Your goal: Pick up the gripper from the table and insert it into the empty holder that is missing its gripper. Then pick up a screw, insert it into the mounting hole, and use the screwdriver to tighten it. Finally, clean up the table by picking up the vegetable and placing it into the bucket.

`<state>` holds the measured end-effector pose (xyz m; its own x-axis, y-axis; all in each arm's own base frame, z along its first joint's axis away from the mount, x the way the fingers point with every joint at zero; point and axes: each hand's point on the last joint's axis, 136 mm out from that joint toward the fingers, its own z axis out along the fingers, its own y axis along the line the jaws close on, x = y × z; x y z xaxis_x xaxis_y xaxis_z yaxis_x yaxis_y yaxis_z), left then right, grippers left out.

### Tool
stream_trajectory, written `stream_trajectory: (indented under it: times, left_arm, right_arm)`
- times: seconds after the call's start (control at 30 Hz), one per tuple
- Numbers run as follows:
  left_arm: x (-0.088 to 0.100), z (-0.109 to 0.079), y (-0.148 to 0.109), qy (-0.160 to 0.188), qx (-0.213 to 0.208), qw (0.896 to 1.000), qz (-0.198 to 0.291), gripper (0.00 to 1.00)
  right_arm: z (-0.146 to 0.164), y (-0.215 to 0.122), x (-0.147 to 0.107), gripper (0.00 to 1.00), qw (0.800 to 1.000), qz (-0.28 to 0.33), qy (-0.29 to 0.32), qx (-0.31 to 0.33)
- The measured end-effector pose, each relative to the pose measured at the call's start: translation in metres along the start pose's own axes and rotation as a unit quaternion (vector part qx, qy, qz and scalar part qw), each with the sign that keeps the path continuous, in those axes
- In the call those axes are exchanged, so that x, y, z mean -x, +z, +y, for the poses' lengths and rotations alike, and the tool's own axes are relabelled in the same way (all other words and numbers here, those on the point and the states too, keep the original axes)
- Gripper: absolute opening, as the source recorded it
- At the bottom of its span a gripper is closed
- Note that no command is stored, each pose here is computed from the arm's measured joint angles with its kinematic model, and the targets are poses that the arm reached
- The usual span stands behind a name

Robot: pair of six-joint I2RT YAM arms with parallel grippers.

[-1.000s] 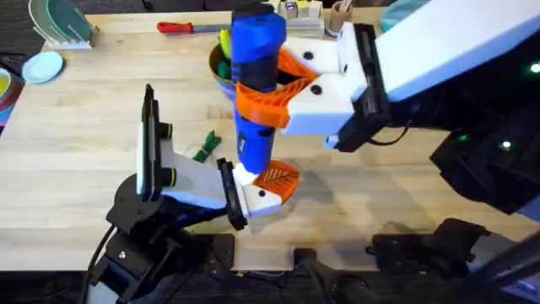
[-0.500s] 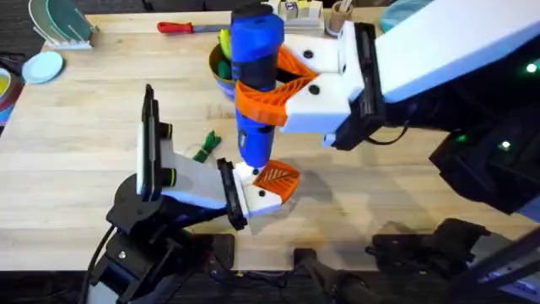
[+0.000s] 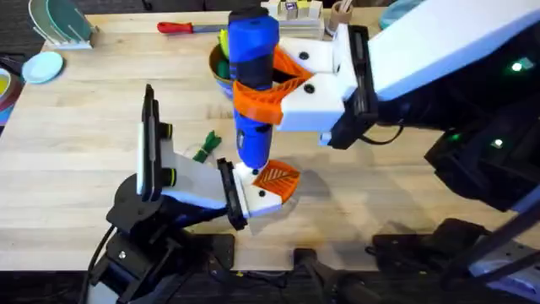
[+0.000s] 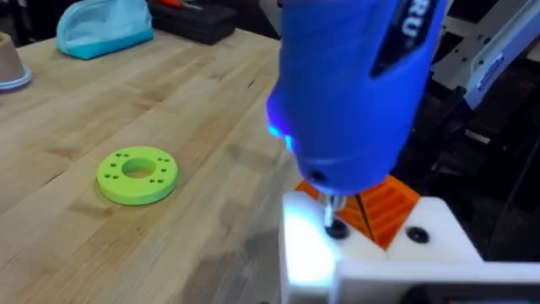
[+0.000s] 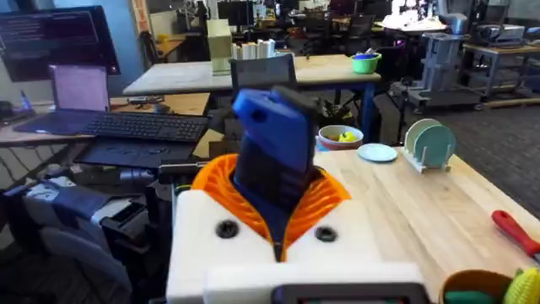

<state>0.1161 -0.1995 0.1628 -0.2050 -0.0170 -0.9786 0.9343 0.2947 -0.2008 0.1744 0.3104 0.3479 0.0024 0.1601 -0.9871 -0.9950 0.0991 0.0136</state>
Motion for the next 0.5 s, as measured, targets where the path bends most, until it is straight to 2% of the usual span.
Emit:
stream_trajectory:
  times: [0.5]
  left_arm:
    - [0.0000,0.0000,0.0000,0.000,0.000,1.000,0.000,0.008]
  right_arm:
    - [-0.0029,0.0013,-0.0024,0.018,1.000,0.001,0.015,-0.004]
